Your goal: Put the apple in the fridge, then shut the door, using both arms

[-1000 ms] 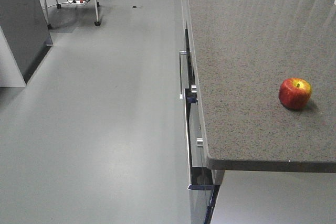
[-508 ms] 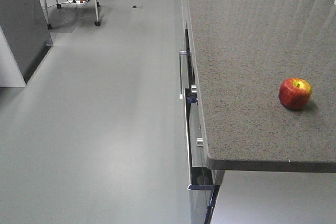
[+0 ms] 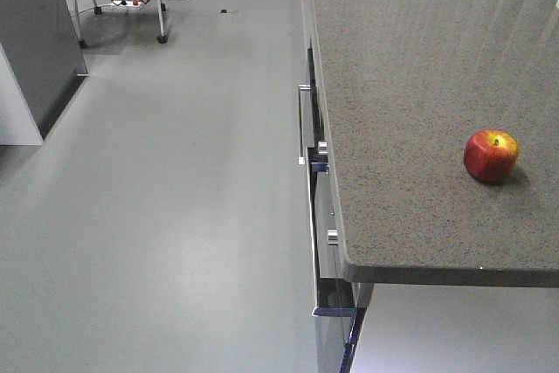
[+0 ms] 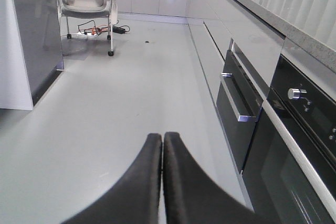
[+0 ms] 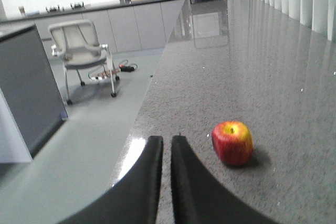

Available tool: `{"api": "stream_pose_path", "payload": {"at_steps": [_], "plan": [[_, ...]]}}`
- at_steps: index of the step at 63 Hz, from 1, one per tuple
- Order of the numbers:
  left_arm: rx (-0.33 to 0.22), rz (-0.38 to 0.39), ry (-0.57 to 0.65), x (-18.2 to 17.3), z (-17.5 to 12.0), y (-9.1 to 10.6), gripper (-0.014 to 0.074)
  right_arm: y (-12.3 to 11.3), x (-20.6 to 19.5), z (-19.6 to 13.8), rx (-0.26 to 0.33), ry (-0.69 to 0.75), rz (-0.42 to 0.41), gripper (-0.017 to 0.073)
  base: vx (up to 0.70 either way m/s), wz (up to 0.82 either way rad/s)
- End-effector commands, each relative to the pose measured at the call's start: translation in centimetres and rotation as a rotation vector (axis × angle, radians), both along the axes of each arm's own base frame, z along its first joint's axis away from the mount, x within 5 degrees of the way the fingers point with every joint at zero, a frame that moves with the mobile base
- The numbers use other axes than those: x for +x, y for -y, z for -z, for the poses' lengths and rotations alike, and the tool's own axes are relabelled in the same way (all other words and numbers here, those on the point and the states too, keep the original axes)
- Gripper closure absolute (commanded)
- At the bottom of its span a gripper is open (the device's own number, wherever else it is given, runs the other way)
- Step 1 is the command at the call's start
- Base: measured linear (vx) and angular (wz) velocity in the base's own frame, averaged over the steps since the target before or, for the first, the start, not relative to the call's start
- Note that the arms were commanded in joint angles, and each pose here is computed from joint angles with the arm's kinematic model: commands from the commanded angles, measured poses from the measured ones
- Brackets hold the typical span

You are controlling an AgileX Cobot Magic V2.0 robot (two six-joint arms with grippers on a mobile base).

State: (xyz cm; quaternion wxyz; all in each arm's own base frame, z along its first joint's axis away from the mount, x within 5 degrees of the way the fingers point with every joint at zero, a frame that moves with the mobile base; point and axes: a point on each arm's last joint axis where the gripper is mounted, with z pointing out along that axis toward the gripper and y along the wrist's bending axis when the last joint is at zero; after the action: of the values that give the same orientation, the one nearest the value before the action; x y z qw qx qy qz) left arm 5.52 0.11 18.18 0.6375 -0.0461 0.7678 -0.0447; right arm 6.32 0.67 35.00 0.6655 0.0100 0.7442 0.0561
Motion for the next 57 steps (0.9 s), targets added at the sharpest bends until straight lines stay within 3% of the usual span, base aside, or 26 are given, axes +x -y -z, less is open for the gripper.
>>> {"api": "stream_pose_path", "payload": {"at_steps": [1, 10, 15, 34, 43, 57], "plan": [[-0.004, 0.012, 0.059, 0.1, 0.0, 0.1, 0.06, 0.1, 1.4, -3.7, -0.041, 0.051, 0.01, 0.0337, 0.0, 0.0], [-0.004, 0.012, 0.059, 0.1, 0.0, 0.1, 0.06, 0.3, 3.6, -6.0, -0.057, 0.06, 0.022, -0.0019, 0.0, 0.0], [-0.004, 0.012, 0.059, 0.1, 0.0, 0.1, 0.06, 0.3, 4.4, -5.8, -0.061, 0.056, 0.026, -0.017, 0.0, 0.0], [-0.004, 0.012, 0.059, 0.1, 0.0, 0.1, 0.06, 0.3, 7.0, -5.9, -0.077, -0.07, 0.009, -0.0146, 0.0, 0.0], [-0.004, 0.012, 0.059, 0.1, 0.0, 0.1, 0.06, 0.2, 9.2, -7.8, -0.078, -0.2, -0.018, -0.0135, 0.0, 0.0], [-0.004, 0.012, 0.059, 0.1, 0.0, 0.1, 0.06, 0.4, 14.4, -10.7, -0.126, -0.336, -0.019, -0.0118, 0.0, 0.0]]}}
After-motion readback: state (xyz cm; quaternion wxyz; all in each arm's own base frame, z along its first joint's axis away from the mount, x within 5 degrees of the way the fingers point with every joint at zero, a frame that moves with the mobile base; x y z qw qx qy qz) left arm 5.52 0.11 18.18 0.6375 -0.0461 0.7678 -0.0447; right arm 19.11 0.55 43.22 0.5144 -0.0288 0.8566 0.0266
